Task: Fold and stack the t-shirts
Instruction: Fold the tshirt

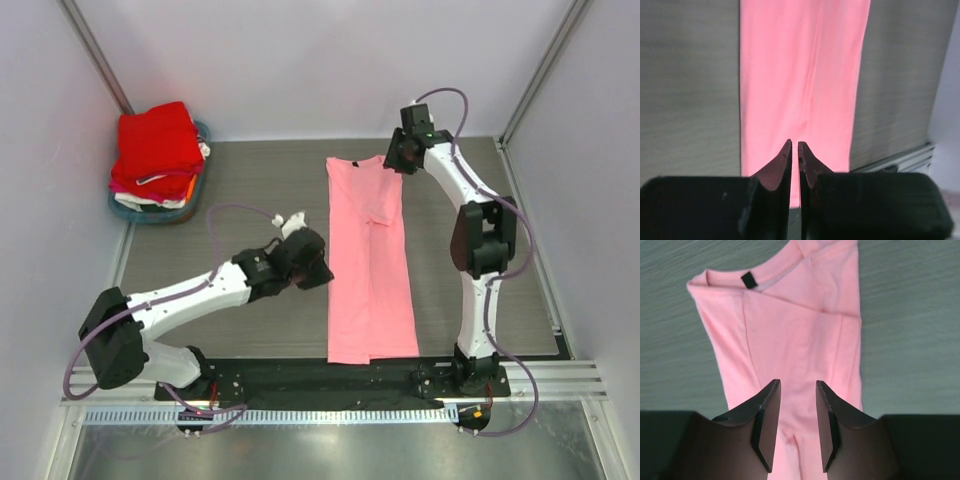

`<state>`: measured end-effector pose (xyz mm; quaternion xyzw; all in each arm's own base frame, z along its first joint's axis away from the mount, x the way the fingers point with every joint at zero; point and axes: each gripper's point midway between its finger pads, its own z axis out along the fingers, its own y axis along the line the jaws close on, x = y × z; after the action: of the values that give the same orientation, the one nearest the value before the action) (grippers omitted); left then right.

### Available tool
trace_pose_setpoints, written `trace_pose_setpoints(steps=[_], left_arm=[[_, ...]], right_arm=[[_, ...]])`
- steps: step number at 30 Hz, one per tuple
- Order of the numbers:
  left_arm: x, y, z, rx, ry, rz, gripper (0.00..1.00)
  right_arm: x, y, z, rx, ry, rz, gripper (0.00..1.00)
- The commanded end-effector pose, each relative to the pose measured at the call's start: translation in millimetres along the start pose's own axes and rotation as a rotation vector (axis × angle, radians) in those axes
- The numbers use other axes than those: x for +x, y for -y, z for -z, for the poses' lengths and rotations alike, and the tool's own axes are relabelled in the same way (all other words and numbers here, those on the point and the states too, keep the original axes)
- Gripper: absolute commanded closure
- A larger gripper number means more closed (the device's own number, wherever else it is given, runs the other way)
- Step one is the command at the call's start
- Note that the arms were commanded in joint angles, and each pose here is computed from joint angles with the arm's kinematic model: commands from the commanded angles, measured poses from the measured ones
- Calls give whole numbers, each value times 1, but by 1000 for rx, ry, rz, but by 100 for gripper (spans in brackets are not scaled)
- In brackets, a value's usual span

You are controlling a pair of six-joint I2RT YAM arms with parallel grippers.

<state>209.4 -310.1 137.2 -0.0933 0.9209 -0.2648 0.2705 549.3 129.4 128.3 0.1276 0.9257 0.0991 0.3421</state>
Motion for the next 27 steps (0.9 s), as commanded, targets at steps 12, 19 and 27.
trace_pose_setpoints(steps=[12,19,27], left_arm=[[-117,9,-64,48,-8,3,75],[-97,-8,-86,14,-57,42,60],[-84,-23,-119,-49,-109,55,62]], right_arm=[[106,51,85,-4,-65,-6,61],[179,87,117,42,-136,-57,60],[228,94,106,-6,-206,-57,60]])
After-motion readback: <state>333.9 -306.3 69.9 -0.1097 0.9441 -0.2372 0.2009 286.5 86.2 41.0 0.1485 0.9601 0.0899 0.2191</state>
